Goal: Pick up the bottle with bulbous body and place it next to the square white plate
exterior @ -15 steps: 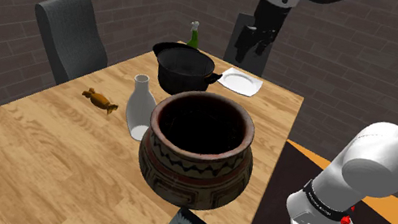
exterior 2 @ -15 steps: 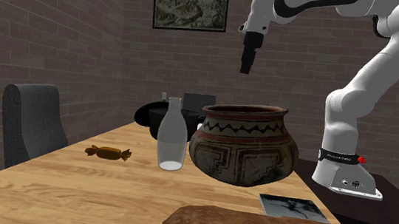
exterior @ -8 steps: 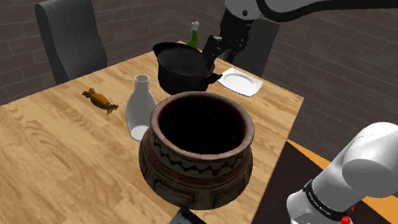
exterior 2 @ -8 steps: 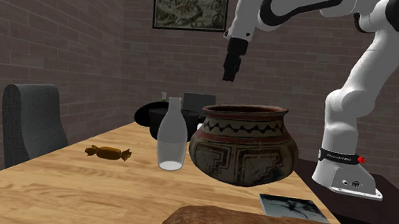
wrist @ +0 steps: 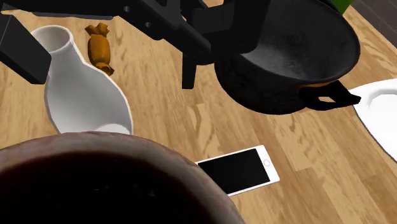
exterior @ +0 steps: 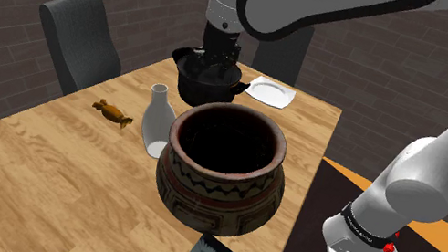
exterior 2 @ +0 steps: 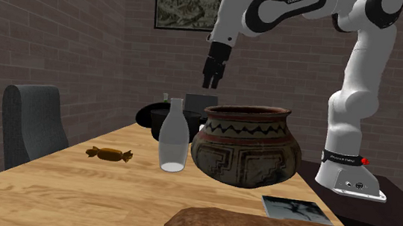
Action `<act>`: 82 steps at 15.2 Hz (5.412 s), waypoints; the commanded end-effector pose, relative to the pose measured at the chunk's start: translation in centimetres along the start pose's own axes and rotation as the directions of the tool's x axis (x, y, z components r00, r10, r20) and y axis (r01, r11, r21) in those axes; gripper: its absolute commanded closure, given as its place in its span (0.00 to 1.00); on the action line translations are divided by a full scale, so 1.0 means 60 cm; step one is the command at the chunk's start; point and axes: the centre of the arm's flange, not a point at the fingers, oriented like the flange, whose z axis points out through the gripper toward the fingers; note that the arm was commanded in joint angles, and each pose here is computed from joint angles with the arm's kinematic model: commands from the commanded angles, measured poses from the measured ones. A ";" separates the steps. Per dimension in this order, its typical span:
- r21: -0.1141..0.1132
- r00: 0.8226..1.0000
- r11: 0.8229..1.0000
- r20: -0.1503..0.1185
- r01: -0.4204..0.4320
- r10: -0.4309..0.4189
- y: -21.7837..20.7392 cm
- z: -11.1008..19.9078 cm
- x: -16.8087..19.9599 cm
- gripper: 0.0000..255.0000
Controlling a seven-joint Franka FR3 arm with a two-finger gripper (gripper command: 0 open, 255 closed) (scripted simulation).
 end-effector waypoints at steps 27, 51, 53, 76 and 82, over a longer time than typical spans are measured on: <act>0.034 1.000 0.999 -0.024 -0.007 0.008 -0.148 0.157 0.095 1.00; 0.034 1.000 0.999 -0.024 -0.007 0.008 -0.146 0.010 0.125 1.00; 0.034 1.000 0.999 -0.024 -0.007 0.008 -0.146 -0.007 0.129 1.00; 0.034 1.000 0.999 -0.024 -0.007 0.008 -0.143 -0.205 0.170 1.00; 0.034 1.000 0.999 -0.024 -0.007 0.008 -0.142 -0.257 0.181 1.00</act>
